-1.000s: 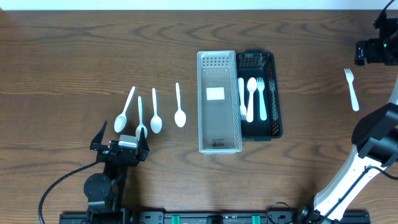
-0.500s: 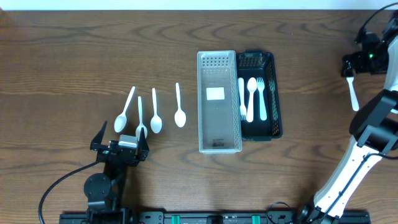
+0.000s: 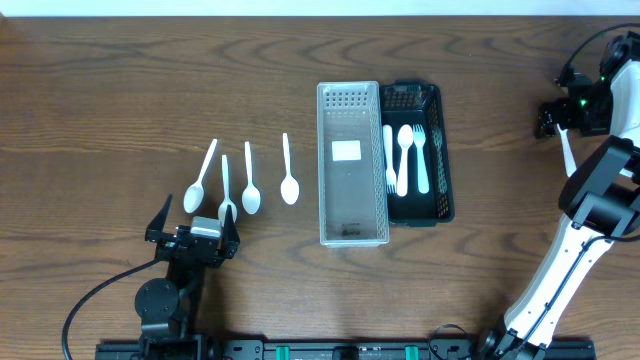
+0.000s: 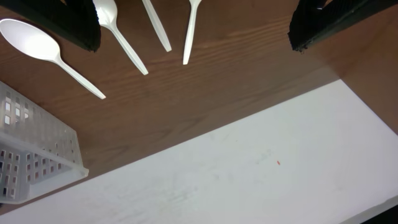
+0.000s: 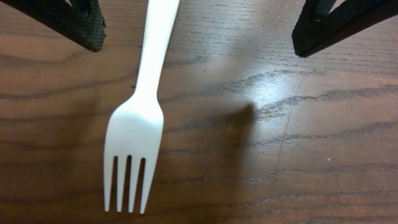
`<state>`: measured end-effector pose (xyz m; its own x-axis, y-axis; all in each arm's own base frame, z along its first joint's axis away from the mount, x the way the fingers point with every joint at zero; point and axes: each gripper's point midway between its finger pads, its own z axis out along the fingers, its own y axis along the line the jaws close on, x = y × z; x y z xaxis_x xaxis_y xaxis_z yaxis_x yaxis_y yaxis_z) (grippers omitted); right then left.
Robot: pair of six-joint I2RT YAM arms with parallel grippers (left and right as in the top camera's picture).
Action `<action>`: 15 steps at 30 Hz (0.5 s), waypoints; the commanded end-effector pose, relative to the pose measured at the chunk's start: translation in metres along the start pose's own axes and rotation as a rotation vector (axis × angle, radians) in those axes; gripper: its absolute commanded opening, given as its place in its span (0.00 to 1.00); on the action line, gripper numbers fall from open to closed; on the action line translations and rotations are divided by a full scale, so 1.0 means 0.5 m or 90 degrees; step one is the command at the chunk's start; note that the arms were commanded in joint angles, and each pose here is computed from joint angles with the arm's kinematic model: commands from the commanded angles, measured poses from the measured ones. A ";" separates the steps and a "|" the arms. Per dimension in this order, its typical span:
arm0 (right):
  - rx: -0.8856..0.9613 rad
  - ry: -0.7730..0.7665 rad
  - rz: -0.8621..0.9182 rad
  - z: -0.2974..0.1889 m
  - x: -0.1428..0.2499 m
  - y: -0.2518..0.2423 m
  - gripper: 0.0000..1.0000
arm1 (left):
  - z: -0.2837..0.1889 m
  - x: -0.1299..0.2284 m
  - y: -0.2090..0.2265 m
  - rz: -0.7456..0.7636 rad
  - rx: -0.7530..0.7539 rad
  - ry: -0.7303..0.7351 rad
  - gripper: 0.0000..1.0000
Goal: Pack container
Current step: 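Move the right gripper over the last white fork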
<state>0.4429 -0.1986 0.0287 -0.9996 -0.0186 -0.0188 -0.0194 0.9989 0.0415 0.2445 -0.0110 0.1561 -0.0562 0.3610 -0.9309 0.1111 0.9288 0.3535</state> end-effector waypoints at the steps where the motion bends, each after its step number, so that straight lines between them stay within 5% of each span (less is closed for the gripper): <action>1: -0.004 0.003 0.021 0.006 0.008 -0.014 0.99 | 0.002 0.028 -0.013 -0.010 0.015 0.024 0.98; 15: -0.007 0.003 0.048 0.012 0.016 -0.027 0.99 | 0.002 0.028 -0.013 -0.010 0.015 0.024 0.98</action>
<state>0.4384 -0.2124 0.0286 -0.9989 0.0404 -0.0241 0.0394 0.9984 0.0399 0.2445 -0.0110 0.1562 -0.0558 0.3610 -0.9309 0.1110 0.9288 0.3536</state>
